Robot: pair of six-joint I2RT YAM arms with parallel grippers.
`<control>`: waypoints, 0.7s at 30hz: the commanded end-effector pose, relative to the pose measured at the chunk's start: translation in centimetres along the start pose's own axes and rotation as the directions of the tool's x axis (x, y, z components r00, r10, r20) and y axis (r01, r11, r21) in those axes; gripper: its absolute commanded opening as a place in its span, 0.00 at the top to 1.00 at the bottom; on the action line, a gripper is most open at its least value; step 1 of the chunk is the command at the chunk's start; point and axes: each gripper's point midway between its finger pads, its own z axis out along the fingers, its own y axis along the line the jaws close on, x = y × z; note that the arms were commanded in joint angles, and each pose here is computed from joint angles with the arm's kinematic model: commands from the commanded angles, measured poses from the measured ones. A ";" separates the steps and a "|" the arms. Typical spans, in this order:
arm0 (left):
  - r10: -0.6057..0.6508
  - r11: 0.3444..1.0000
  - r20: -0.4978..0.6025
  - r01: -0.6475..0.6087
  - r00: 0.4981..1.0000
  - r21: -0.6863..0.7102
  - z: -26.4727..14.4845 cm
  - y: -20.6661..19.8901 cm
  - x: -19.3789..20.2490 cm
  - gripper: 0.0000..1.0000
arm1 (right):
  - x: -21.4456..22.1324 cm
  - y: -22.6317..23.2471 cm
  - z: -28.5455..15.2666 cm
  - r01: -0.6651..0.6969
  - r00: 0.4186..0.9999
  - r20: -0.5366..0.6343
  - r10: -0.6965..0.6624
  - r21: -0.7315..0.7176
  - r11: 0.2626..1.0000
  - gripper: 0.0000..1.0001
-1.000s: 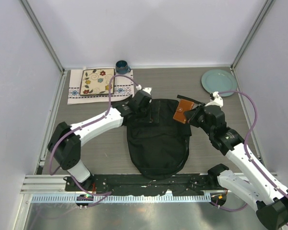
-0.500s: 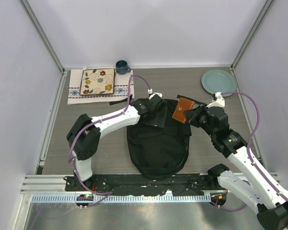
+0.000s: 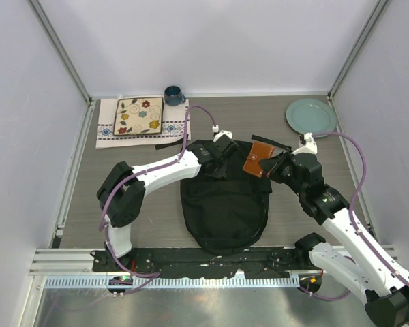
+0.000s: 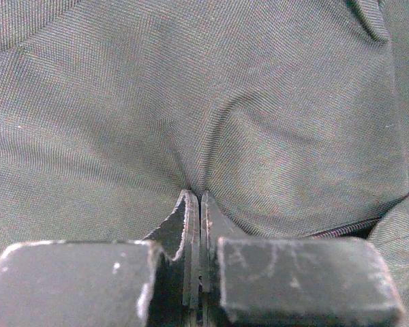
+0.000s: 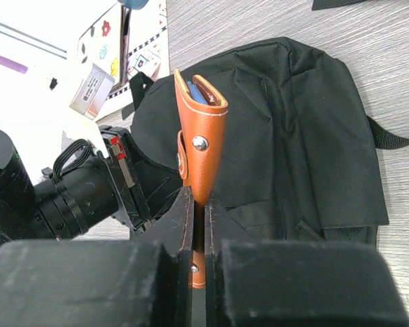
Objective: Pack the student bag
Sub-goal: Place the personal item in the student bag.
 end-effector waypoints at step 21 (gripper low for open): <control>-0.114 0.988 0.176 0.092 0.978 0.128 -6.9 1.2 -7.3 1.00 | 3.2 4.2 -2.8 -0.131 0.980 -0.178 0.086 -0.253 0.959 1.00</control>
